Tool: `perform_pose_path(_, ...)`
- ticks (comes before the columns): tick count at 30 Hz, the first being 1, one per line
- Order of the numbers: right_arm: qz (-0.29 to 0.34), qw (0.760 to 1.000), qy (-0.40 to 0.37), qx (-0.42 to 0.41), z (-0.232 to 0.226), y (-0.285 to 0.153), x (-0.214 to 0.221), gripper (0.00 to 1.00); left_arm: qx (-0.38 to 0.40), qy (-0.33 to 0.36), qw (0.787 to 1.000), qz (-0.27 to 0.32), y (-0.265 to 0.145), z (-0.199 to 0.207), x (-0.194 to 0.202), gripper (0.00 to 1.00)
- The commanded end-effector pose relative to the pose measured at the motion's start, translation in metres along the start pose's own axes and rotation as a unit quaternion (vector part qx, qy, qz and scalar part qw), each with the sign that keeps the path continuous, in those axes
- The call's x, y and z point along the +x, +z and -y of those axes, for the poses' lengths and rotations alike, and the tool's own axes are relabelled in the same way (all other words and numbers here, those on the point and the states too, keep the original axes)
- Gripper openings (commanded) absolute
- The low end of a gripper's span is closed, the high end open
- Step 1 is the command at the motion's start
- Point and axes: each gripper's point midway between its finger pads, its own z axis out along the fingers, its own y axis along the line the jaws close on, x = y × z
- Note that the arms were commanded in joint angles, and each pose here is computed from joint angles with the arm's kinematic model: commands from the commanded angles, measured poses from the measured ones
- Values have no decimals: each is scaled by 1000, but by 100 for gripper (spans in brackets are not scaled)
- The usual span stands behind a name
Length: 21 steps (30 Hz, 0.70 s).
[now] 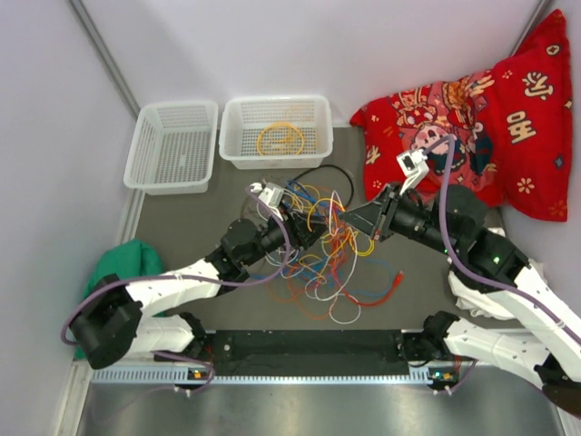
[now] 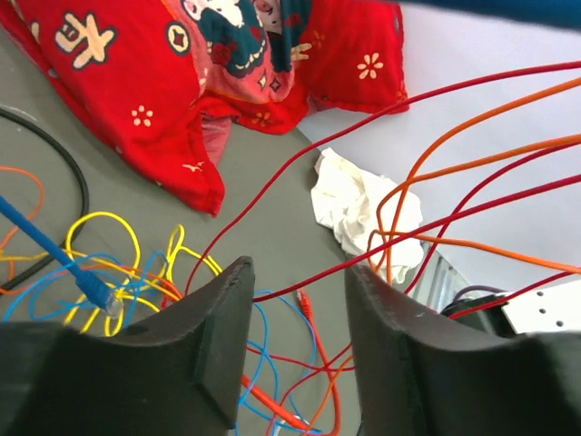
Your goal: Untangle the cables
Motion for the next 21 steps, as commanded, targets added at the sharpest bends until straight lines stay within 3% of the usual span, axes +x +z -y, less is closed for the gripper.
perform_pose_path(1, 25, 999, -1, -29, -14, -6, -10, 0, 49, 17, 998, 40, 11, 27, -29, 40)
perform_pose_path(2, 24, 999, 0, -27, -12, -5, -9, 0, 50, 17, 998, 40, 11, 28, -30, 31)
perform_pose_path(3, 22, 999, 0, -24, -10, -4, -6, 0, 47, 19, 998, 41, 11, 28, -32, 0)
perform_pose_path(5, 27, 1000, 0, -10, -4, -5, -6, 1, 39, 28, 998, 44, 10, 28, -37, 0)
perform_pose_path(6, 29, 1000, -1, 1, 1, -5, -5, 7, 28, 30, 999, 29, 4, 27, -36, 0)
perform_pose_path(7, 36, 999, -1, 10, 5, -8, -6, 24, 21, 35, 999, 30, 2, 29, -43, 0)
perform_pose_path(9, 49, 998, -7, 47, 21, -13, -7, 48, -11, 35, 999, 18, -8, 30, -53, 0)
perform_pose_path(10, 59, 996, -10, 61, 26, -15, -10, 62, -58, 32, 998, -20, -14, 19, -48, 0)
perform_pose_path(13, 80, 991, -24, 108, 44, -25, -16, 81, -104, 38, 993, -48, -36, 21, -61, 0)
perform_pose_path(16, 94, 984, -34, 148, 61, -31, -18, 87, -140, 37, 989, -32, -56, 25, -85, 0)
perform_pose_path(21, 92, 981, -44, 167, 78, -26, -8, 87, -191, 50, 980, -36, -74, 27, -110, 0)
